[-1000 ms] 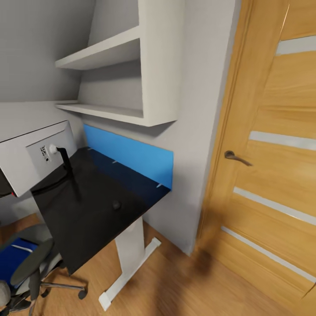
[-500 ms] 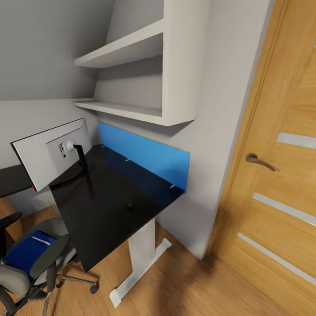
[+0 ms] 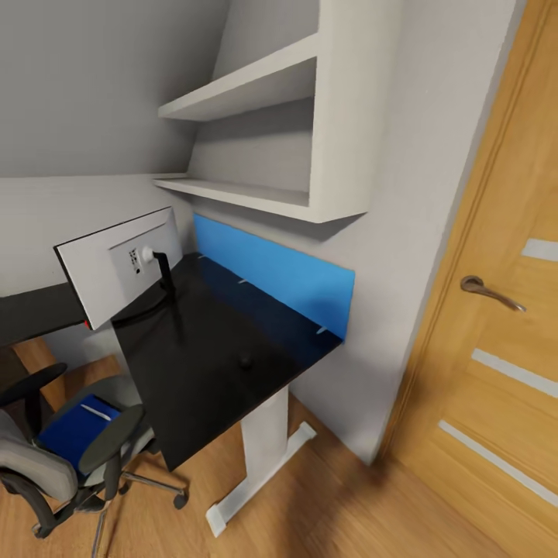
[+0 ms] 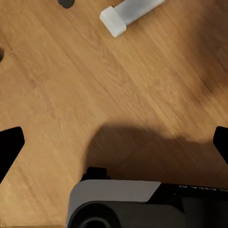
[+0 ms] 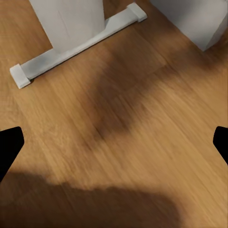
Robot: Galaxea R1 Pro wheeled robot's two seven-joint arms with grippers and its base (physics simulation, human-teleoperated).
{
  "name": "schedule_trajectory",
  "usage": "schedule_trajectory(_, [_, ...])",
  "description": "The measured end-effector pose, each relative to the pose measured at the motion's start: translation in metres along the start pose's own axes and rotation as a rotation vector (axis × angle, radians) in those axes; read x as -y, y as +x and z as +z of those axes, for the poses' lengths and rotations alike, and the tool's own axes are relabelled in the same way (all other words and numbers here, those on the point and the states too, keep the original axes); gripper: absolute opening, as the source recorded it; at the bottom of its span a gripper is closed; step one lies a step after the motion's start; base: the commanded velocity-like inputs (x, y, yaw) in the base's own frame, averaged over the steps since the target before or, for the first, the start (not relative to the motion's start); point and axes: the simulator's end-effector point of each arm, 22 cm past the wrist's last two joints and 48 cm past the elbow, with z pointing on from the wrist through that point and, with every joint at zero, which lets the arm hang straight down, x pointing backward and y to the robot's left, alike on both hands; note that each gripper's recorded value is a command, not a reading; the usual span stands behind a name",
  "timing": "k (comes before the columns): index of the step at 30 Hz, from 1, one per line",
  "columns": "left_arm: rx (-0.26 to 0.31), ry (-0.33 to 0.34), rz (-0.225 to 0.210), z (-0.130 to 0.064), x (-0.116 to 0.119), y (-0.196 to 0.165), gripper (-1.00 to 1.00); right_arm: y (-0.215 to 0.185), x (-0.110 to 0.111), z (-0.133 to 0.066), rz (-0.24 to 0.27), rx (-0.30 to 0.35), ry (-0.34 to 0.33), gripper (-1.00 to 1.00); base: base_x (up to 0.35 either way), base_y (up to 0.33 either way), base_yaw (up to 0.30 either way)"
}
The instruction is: In the bedroom, organize the workspace by keeping the computer under the desk, ensuring the monitor is on the desk, placing the keyboard on the desk next to the monitor, placing the mouse on the desk next to the keyboard, moving the folder from the swivel chair onto the desk next to the mouse, stacking the notebook on top of the folder with the pen on top of the notebook, and positioning the swivel chair next to the desk.
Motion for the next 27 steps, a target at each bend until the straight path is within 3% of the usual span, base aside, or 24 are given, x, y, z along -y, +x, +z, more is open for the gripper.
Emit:
schedule_trajectory(18, [0.001,-0.015,0.000,0.000,-0.010,-0.001,1.00,0.000,0.005,0.000,-0.004,0.000,0.006,1.00,-0.065,-0.011,0.277])
schedule_trajectory(27, [-0.004,-0.046,-0.035,0.000,-0.023,0.000,1.00,0.000,0.006,0.000,-0.004,0.000,0.006,1.00,-0.001,0.000,0.278])
